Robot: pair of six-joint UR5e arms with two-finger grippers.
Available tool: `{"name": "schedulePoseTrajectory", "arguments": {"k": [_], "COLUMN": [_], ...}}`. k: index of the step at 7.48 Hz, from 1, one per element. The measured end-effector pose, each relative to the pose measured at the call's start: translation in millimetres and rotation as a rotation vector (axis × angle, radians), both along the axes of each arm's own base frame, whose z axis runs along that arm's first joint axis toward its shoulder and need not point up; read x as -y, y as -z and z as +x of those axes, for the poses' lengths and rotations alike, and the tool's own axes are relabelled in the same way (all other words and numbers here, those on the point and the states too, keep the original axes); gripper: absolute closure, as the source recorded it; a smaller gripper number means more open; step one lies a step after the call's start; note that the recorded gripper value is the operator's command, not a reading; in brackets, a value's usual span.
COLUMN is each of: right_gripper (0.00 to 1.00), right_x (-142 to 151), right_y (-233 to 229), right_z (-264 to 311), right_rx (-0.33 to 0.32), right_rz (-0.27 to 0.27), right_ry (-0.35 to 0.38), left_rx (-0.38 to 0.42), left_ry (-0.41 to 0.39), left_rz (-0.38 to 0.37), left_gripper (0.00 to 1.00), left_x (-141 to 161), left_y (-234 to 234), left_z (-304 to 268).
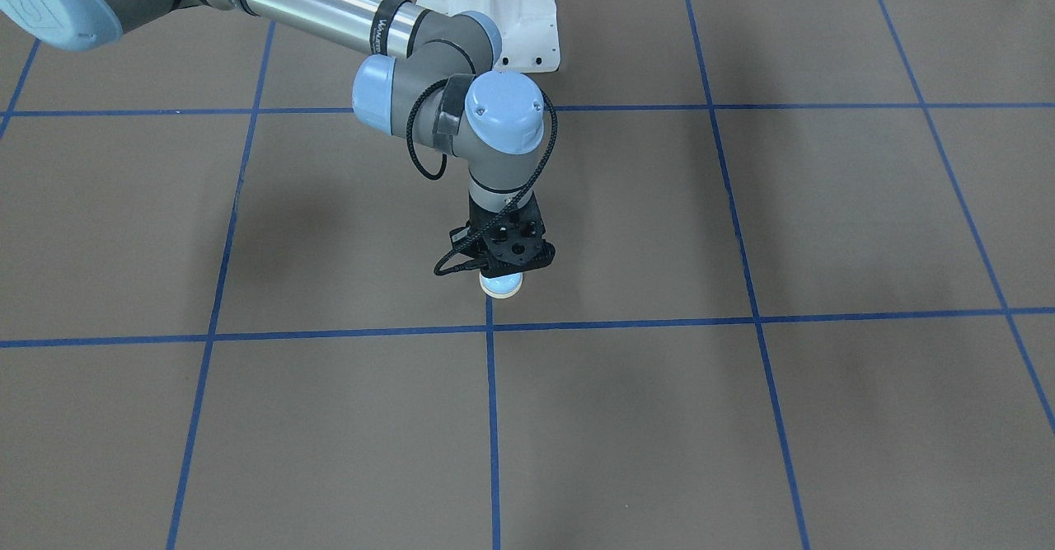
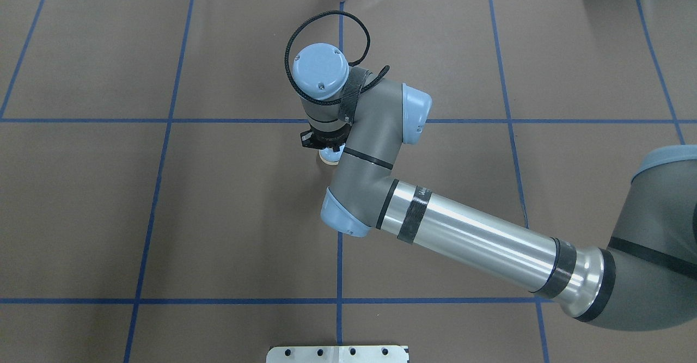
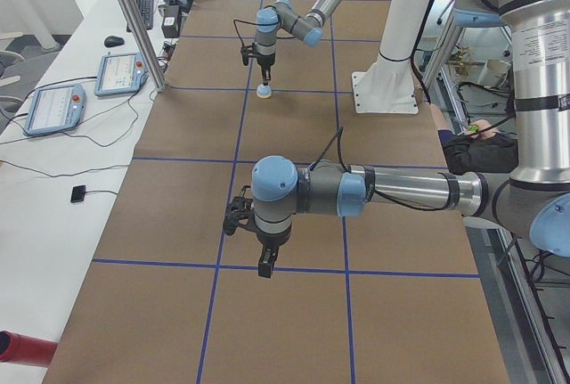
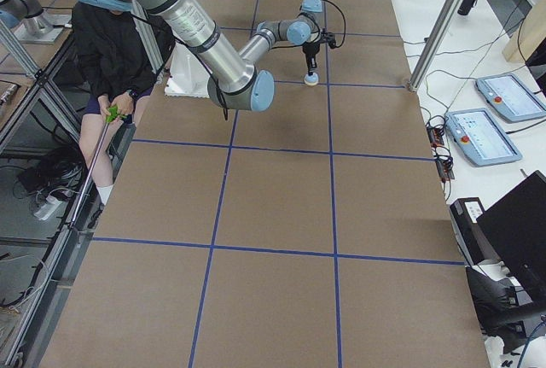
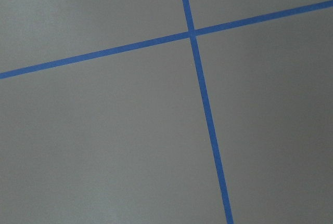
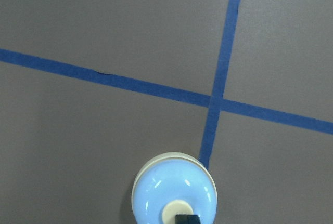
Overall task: Place and press bell with both arms
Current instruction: 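Press down on the bell's top button with the right gripper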
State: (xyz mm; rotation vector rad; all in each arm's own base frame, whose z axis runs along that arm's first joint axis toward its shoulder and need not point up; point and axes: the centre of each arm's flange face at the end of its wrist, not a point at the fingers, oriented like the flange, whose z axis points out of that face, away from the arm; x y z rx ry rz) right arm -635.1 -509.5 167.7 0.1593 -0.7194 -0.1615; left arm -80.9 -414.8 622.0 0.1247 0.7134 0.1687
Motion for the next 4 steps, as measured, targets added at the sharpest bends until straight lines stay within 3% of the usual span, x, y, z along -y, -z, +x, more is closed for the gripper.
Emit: {"name": "schedulePoseTrajectory", "arguments": {"k": [4], "right_gripper": [1.0], "right_x": [-0.2], "right_y": [4.7], "right_z": [0.6], "right_rx": [0.006], "right_rz": [0.005], "right_ry": [0.001], "left_rx": [0.0], "left_ry": [0.0], "left_rz": [-0.001], "left_gripper": [0.0], "left_x": [0.0], "left_y": [-0.4], "left_z": [0.0]}}
